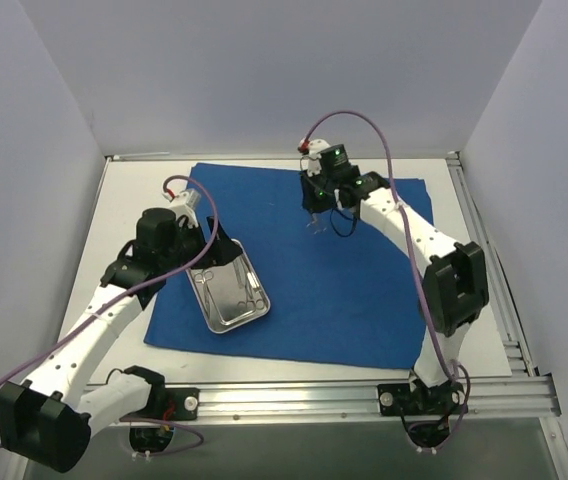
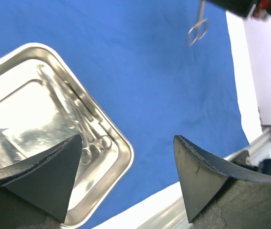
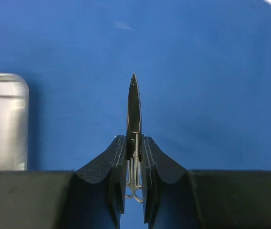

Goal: Open and lay out the surgical kit
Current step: Place the medical item in the surgical kit.

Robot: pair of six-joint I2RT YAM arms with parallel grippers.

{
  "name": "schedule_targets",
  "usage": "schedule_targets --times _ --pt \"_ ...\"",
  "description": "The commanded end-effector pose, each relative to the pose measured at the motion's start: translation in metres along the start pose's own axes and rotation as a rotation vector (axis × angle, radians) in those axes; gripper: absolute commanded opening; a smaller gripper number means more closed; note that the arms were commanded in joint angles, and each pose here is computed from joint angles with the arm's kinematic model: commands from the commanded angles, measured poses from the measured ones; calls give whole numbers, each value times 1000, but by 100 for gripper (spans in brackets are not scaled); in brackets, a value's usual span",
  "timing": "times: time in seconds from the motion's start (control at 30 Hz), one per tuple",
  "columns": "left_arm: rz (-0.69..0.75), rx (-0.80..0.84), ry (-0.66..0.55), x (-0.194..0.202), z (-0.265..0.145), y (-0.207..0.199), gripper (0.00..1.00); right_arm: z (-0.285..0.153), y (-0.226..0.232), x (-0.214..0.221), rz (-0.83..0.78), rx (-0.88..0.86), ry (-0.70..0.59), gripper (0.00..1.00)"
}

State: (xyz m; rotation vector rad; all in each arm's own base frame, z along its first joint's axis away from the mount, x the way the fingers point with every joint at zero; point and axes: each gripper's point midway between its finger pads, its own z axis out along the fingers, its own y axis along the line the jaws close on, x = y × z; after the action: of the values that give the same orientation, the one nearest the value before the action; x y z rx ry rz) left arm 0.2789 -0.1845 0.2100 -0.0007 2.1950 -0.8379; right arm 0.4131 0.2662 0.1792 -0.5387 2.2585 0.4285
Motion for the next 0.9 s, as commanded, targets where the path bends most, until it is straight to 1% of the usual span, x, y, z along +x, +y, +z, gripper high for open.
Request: schedule_targets --times 0.0,0.03,0.07,0.1,0.13,0.17,0.2,0.23,0.33,0.43,0.47,0.57,0.6,0.7,0.77,0.87 --pt "54 -67 21 -6 -9 11 86 -3 -77 11 -109 216 109 0" --pt "62 -60 19 -8 -9 10 86 -3 -89 16 -115 239 143 0" --pt "78 -51 23 -7 -9 10 86 8 -104 25 -108 259 189 0" --pt "91 -71 26 -8 -11 12 86 8 -127 27 -87 282 212 0" --pt "120 -78 29 -8 -11 13 86 7 -139 21 -77 288 214 0" --pt "140 -80 31 -9 -11 11 86 11 -149 23 -70 287 228 0" --pt "163 -75 32 -11 -12 7 86 17 -173 35 -71 306 274 0" --pt "194 -83 30 -13 -11 7 86 16 -182 28 -76 318 273 0" --pt "239 -85 54 -12 -11 4 86 25 -208 37 -116 321 314 0" --pt "264 -84 76 -7 -9 4 87 40 -216 45 -189 304 370 0" --pt "264 -90 80 -7 -8 5 87 48 -223 48 -238 297 395 0" --pt "261 -90 97 -4 -5 8 87 57 -232 65 -291 260 452 0" --pt "261 -86 96 -4 -4 8 87 58 -233 62 -299 246 447 0" --pt "253 -70 103 -2 0 8 87 65 -238 74 -304 186 460 0" --pt "242 -64 107 -2 2 9 86 68 -244 91 -296 170 518 0" --pt "225 -55 117 -1 7 10 86 65 -254 103 -280 161 549 0"
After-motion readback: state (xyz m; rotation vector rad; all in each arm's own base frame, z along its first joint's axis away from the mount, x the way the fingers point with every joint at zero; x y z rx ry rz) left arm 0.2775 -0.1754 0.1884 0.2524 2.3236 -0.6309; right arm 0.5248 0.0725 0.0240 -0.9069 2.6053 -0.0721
